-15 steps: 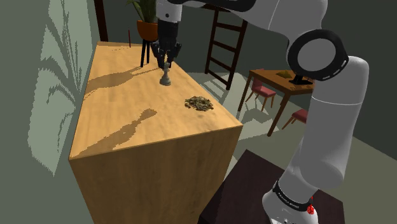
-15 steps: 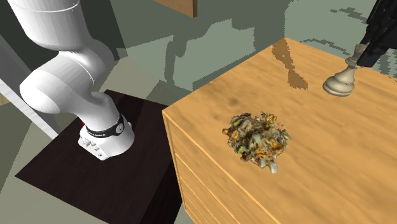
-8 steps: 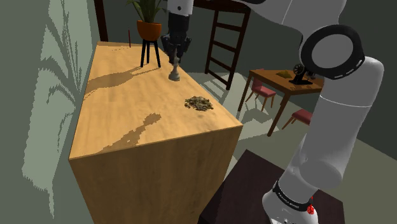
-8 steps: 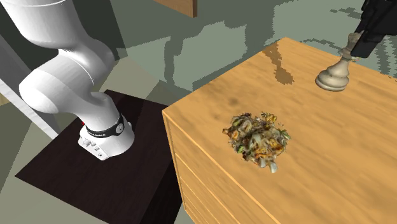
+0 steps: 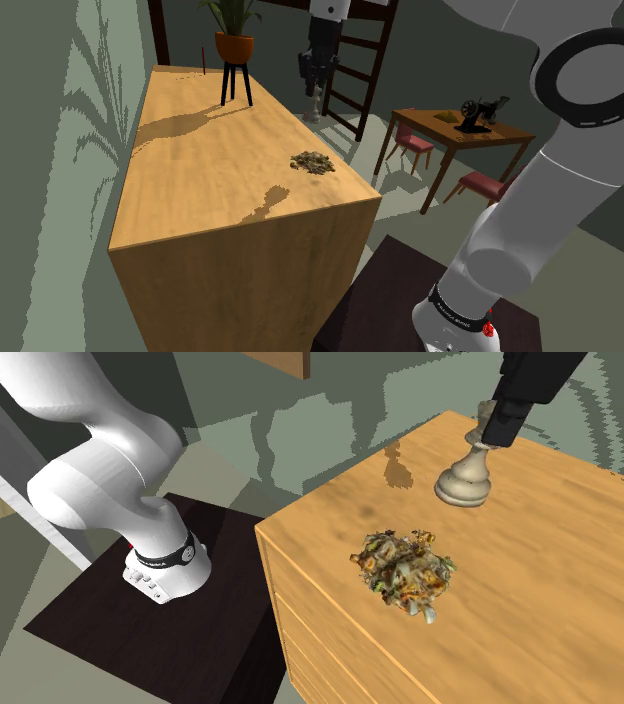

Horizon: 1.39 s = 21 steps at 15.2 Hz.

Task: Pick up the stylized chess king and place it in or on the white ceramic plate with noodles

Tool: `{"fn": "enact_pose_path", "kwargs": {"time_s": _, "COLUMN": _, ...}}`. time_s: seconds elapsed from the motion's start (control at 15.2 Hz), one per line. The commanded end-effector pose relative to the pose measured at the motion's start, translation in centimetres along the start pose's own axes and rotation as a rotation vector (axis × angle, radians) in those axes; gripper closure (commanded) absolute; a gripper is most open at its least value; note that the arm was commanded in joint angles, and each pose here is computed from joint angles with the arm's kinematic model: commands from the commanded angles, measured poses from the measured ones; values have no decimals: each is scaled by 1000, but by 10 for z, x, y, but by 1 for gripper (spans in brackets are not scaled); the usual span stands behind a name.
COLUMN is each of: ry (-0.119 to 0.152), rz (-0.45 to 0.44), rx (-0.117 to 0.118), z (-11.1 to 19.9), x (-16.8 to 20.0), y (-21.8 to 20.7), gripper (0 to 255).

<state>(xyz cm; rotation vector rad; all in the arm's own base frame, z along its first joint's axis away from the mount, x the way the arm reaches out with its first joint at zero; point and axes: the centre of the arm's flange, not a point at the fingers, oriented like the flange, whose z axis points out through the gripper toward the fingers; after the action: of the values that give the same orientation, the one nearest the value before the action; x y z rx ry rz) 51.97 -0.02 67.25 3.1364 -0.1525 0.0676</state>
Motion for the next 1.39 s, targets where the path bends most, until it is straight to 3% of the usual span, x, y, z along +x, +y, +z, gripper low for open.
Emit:
{"fn": "enact_pose_path", "kwargs": {"time_s": 0.0, "ry": -1, "rz": -1, "rx": 1, "z": -6, "x": -15, "y": 15, "gripper": 255}}
{"fn": "enact_pose_path", "kwargs": {"time_s": 1.32, "ry": -1, "rz": -1, "rx": 1, "z": 97, "x": -20, "y": 16, "gripper": 255}}
